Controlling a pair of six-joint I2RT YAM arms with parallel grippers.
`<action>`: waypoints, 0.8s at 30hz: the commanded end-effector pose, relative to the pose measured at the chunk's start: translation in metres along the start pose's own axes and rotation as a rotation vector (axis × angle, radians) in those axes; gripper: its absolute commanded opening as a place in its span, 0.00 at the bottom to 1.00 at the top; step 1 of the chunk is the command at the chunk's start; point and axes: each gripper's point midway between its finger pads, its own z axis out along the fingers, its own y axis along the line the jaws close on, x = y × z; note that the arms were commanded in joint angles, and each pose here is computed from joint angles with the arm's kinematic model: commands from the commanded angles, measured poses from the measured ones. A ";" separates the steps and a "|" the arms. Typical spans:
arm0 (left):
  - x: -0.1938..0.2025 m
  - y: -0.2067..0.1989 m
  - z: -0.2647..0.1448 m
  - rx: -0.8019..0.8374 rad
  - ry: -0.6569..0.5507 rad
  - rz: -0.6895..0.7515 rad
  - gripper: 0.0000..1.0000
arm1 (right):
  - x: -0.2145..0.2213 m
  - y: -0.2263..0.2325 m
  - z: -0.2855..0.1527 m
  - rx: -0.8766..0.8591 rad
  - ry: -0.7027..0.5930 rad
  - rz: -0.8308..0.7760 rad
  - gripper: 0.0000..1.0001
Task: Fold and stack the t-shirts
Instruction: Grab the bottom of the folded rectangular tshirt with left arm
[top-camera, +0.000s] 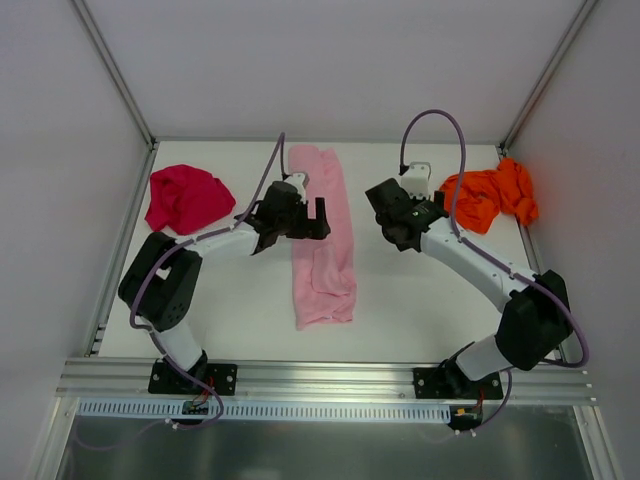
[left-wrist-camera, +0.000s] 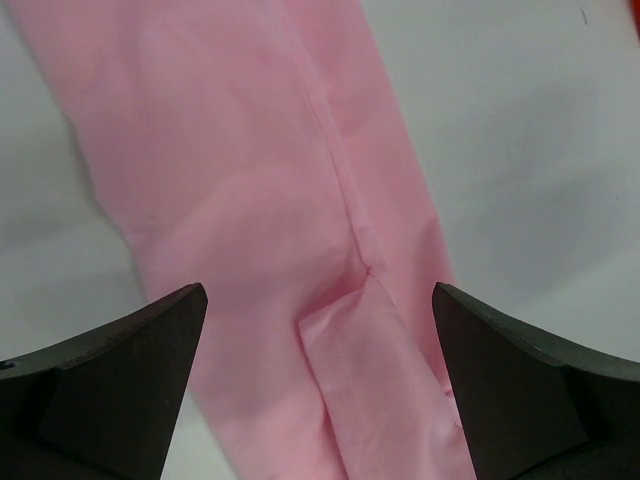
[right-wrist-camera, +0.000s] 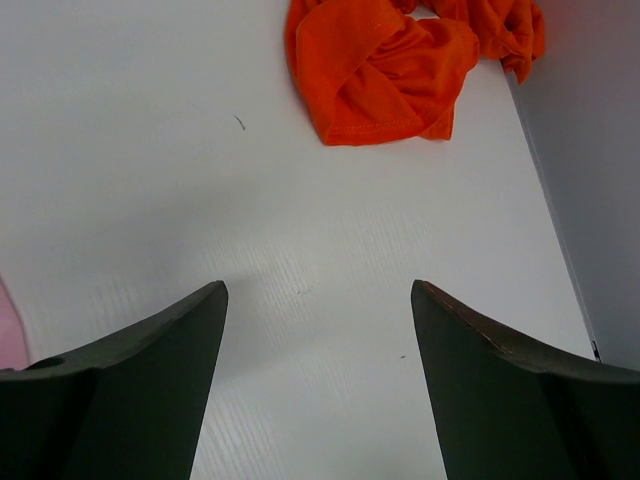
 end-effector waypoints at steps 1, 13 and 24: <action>0.008 -0.041 0.012 0.116 0.000 0.057 0.99 | -0.002 0.008 0.004 -0.024 -0.009 0.009 0.79; 0.076 -0.041 0.028 0.097 0.127 0.057 0.99 | -0.016 0.000 -0.005 -0.056 -0.044 0.021 0.79; 0.116 -0.040 0.019 0.018 0.201 0.090 0.99 | -0.014 -0.001 -0.002 -0.049 -0.037 0.014 0.79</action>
